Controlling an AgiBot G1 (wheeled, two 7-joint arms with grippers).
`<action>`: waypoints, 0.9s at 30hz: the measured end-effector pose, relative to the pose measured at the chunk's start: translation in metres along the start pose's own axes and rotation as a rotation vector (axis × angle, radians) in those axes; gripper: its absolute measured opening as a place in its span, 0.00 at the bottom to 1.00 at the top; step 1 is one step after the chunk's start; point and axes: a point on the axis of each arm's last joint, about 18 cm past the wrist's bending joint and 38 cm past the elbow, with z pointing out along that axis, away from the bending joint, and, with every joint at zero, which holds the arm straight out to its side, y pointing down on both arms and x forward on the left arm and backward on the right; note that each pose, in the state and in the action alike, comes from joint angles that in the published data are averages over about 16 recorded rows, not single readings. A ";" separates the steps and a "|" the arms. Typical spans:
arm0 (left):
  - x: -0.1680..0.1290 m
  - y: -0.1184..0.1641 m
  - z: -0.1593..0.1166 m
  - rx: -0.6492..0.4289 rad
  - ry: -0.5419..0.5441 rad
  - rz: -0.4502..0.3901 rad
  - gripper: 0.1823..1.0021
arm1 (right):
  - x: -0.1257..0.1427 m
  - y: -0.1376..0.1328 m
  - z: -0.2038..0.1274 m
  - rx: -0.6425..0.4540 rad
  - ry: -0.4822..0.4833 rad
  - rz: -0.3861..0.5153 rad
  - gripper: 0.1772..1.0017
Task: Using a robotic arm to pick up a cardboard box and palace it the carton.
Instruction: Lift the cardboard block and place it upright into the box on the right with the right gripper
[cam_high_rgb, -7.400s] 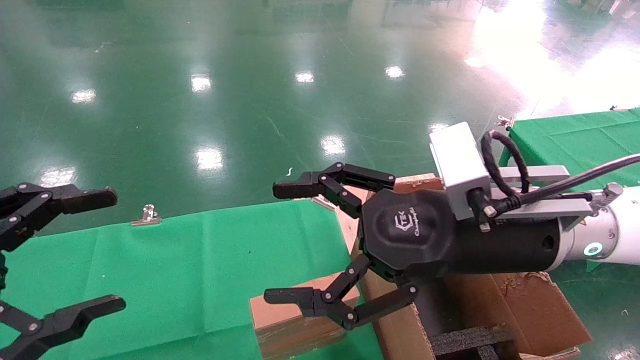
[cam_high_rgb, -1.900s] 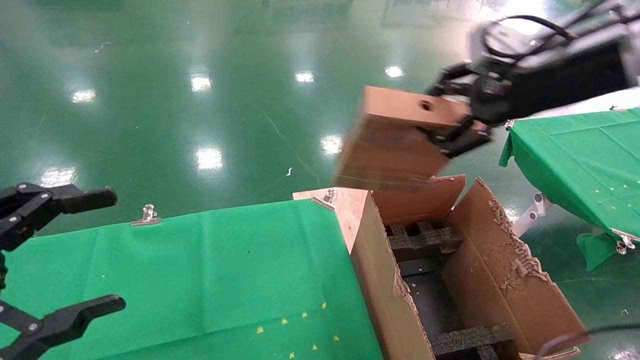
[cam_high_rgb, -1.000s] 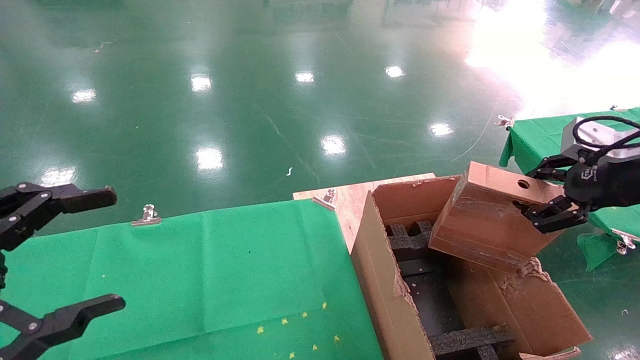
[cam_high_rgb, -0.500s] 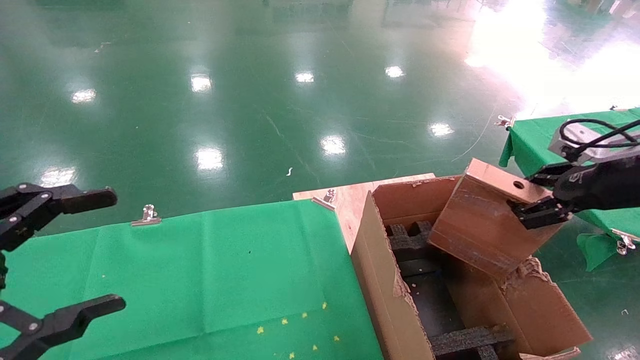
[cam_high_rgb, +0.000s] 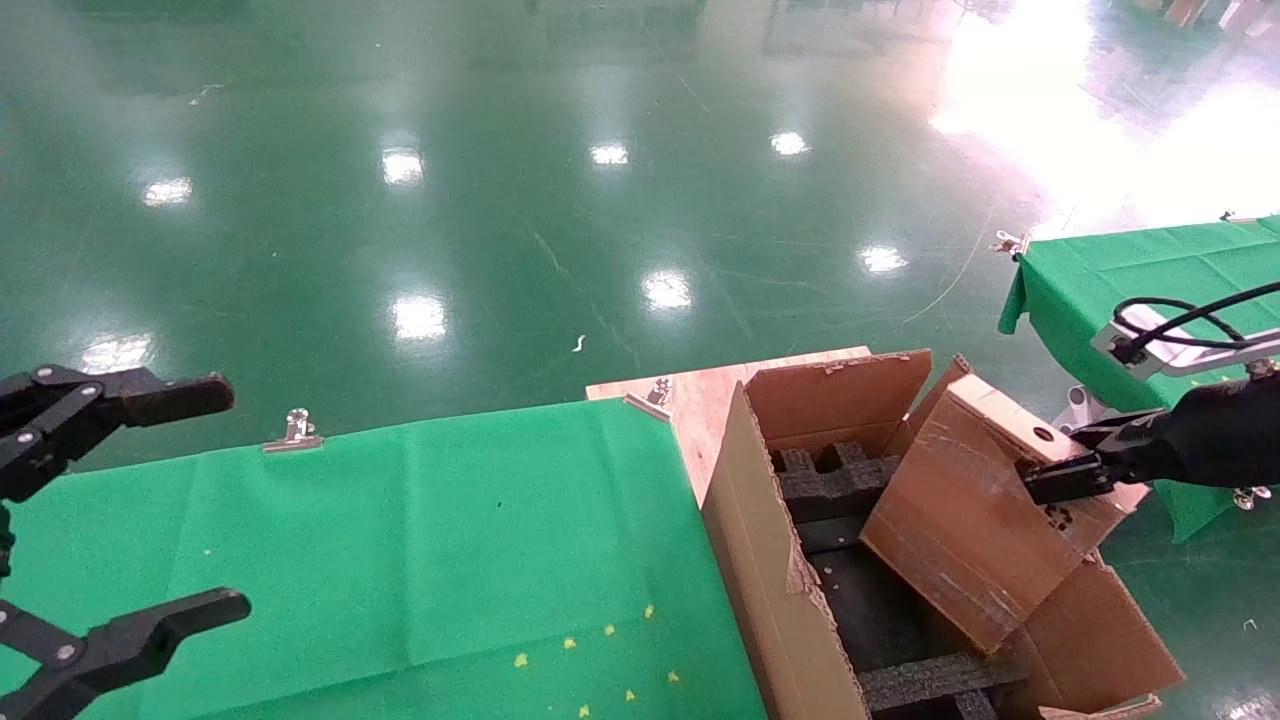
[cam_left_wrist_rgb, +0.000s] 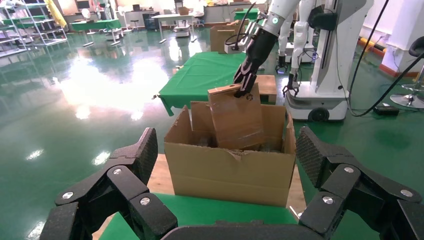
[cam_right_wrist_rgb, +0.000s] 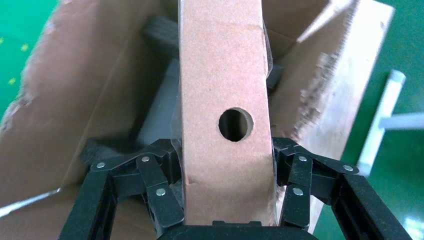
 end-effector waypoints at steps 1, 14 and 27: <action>0.000 0.000 0.000 0.000 0.000 0.000 1.00 | 0.000 0.001 0.001 -0.003 0.009 0.018 0.14; 0.000 0.000 0.000 0.000 -0.001 0.000 1.00 | -0.007 0.007 0.007 -0.009 0.061 0.122 0.14; 0.000 0.000 0.000 0.000 -0.001 0.000 1.00 | -0.001 0.010 0.017 -0.021 0.149 0.163 0.14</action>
